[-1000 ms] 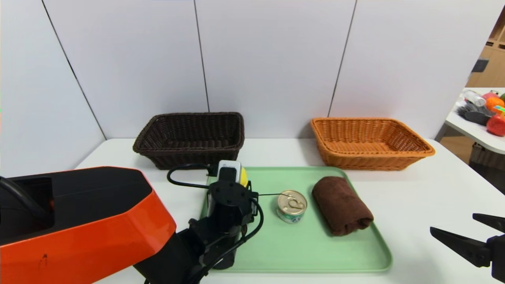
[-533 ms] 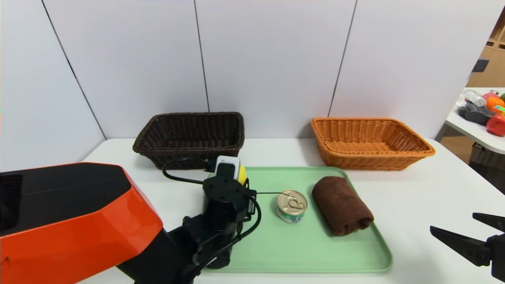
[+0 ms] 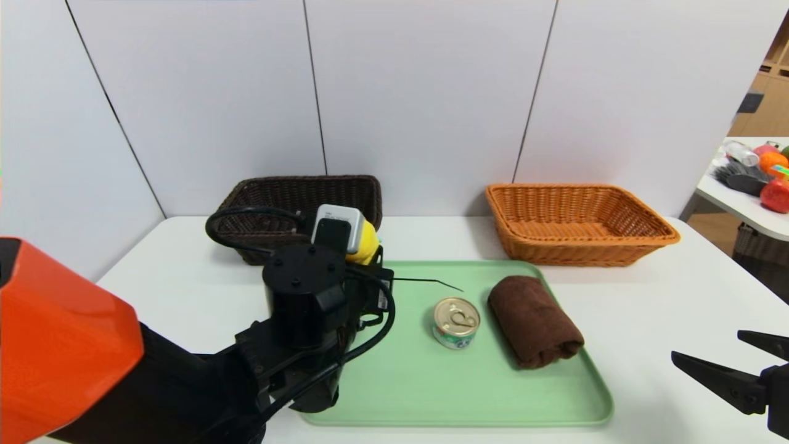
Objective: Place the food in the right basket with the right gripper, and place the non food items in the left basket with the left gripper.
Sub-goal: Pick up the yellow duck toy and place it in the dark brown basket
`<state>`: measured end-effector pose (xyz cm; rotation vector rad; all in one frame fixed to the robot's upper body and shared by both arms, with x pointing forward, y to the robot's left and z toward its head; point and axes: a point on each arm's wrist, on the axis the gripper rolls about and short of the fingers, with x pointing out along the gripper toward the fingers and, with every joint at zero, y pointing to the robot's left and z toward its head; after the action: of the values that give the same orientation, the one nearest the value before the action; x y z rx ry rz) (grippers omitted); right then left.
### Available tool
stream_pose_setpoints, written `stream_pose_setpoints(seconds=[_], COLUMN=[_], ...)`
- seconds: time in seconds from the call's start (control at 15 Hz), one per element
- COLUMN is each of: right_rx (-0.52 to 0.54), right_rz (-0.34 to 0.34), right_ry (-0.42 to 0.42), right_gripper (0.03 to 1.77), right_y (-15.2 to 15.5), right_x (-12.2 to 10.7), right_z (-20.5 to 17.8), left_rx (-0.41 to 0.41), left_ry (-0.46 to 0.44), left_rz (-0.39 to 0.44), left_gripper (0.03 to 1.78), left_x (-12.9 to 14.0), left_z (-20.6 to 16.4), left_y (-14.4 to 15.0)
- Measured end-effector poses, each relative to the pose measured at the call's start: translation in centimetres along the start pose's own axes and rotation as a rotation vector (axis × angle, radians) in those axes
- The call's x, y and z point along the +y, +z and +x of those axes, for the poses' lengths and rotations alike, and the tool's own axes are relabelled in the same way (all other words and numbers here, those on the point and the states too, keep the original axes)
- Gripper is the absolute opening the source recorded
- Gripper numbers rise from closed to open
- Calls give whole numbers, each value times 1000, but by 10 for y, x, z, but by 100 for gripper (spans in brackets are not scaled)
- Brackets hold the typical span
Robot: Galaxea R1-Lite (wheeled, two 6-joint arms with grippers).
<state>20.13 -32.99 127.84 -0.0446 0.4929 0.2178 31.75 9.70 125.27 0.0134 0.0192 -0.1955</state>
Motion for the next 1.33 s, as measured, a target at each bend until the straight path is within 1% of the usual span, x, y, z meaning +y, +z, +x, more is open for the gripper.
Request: stream_pose_setpoints(seconds=[0.4,0.6,0.67,0.8,1.0,1.2,1.33], right_rx=[-5,-4,-5,-6,-9,-15,-20], right_rz=[0,1,1,2,2,1,0], right_ry=[1,-2,-5,-8,-10,-12,-14], right_gripper=[170,170,170,170,170,170,170], right_y=[1,0,0,1,1,0,0], right_x=[0,0,0,0,0,0,0], right_z=[0,0,-1,-1,-1,-3,-4], left_rx=[-44,-73,-89,-94,-61,1,34], left_ry=[-25,-8,13,43,51,63,79], left_rz=[7,-10,-21,-22,3,28,39], left_gripper=[78,78,78,78,78,78,78], left_x=[10,19,24,38,63,90,103], left_z=[-26,-29,-24,-12,9,37,57], left_y=[46,71,79,91,99,94,83])
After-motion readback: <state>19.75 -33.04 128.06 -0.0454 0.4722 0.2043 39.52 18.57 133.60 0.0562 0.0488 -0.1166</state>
